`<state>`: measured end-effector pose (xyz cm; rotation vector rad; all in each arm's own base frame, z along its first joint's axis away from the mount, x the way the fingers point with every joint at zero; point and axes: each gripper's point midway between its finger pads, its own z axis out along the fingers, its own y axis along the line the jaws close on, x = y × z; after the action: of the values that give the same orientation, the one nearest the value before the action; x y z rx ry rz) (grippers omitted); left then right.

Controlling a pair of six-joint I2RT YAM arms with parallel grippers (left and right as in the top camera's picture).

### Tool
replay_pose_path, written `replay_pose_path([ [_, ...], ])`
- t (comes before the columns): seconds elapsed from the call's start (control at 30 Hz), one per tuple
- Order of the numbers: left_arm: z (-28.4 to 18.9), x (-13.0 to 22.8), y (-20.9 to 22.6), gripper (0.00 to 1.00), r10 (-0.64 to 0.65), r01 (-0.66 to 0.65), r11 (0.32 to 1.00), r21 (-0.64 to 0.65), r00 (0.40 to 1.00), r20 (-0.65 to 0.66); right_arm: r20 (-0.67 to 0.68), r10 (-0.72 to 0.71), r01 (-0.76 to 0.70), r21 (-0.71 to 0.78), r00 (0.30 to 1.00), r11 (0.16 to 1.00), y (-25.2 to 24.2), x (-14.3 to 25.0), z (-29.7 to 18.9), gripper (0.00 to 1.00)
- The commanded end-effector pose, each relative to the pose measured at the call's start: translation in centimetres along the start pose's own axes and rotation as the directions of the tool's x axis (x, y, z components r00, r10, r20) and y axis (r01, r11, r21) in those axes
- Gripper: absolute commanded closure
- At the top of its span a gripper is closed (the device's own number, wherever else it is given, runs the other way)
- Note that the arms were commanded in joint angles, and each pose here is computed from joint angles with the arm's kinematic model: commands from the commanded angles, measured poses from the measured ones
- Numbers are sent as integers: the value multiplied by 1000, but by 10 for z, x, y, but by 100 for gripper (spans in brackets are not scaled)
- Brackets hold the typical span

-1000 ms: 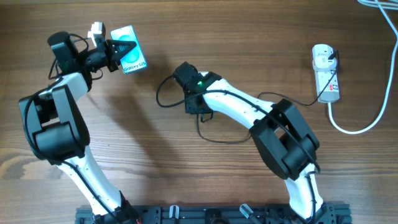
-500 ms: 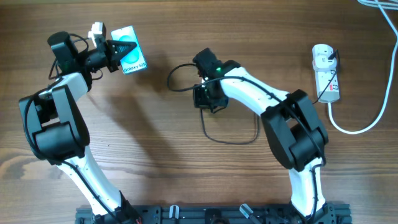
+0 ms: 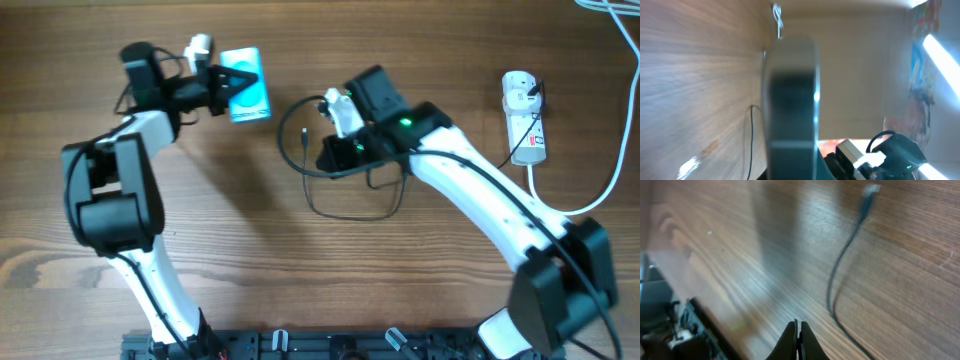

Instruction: Plug charger to phone and switch on socket

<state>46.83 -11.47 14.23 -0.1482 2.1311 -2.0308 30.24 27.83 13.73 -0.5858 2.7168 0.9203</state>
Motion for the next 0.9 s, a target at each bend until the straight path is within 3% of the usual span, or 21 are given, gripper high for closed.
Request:
replay_pose_path([
  [0.0, 36, 8, -5, 96, 35, -36, 999, -14, 999, -39, -1, 0, 0, -73, 1000, 997, -10, 24, -9, 96],
  [0.2, 60, 6, 1, 96, 25, -25, 998, -58, 1000, -5, 13, 24, -23, -35, 1000, 999, -28, 37, -5, 96],
  [0.23, 59, 4, 2, 96, 23, -22, 998, -65, 1000, 10, 27, 8, -8, -9, 1000, 1000, -30, 34, -3, 82],
  [0.27, 56, 0, 3, 96, 18, -17, 997, -70, 1000, 25, 48, 2, -4, 29, 999, 1000, -33, 30, -1, 60],
  [0.37, 39, -11, 6, 96, 3, 3, 997, -77, 997, 75, 129, -18, -4, 169, 991, 986, -43, 12, 6, 14],
  [0.43, 23, -19, 7, 96, 2, 7, 997, -79, 994, 108, 157, -47, 13, 208, 986, 978, -43, 3, 14, 3],
  [0.87, -71, -43, 5, 96, 2, 9, 999, -47, 974, 227, 126, -28, -22, 378, 992, 926, -66, -53, 70, 1],
])
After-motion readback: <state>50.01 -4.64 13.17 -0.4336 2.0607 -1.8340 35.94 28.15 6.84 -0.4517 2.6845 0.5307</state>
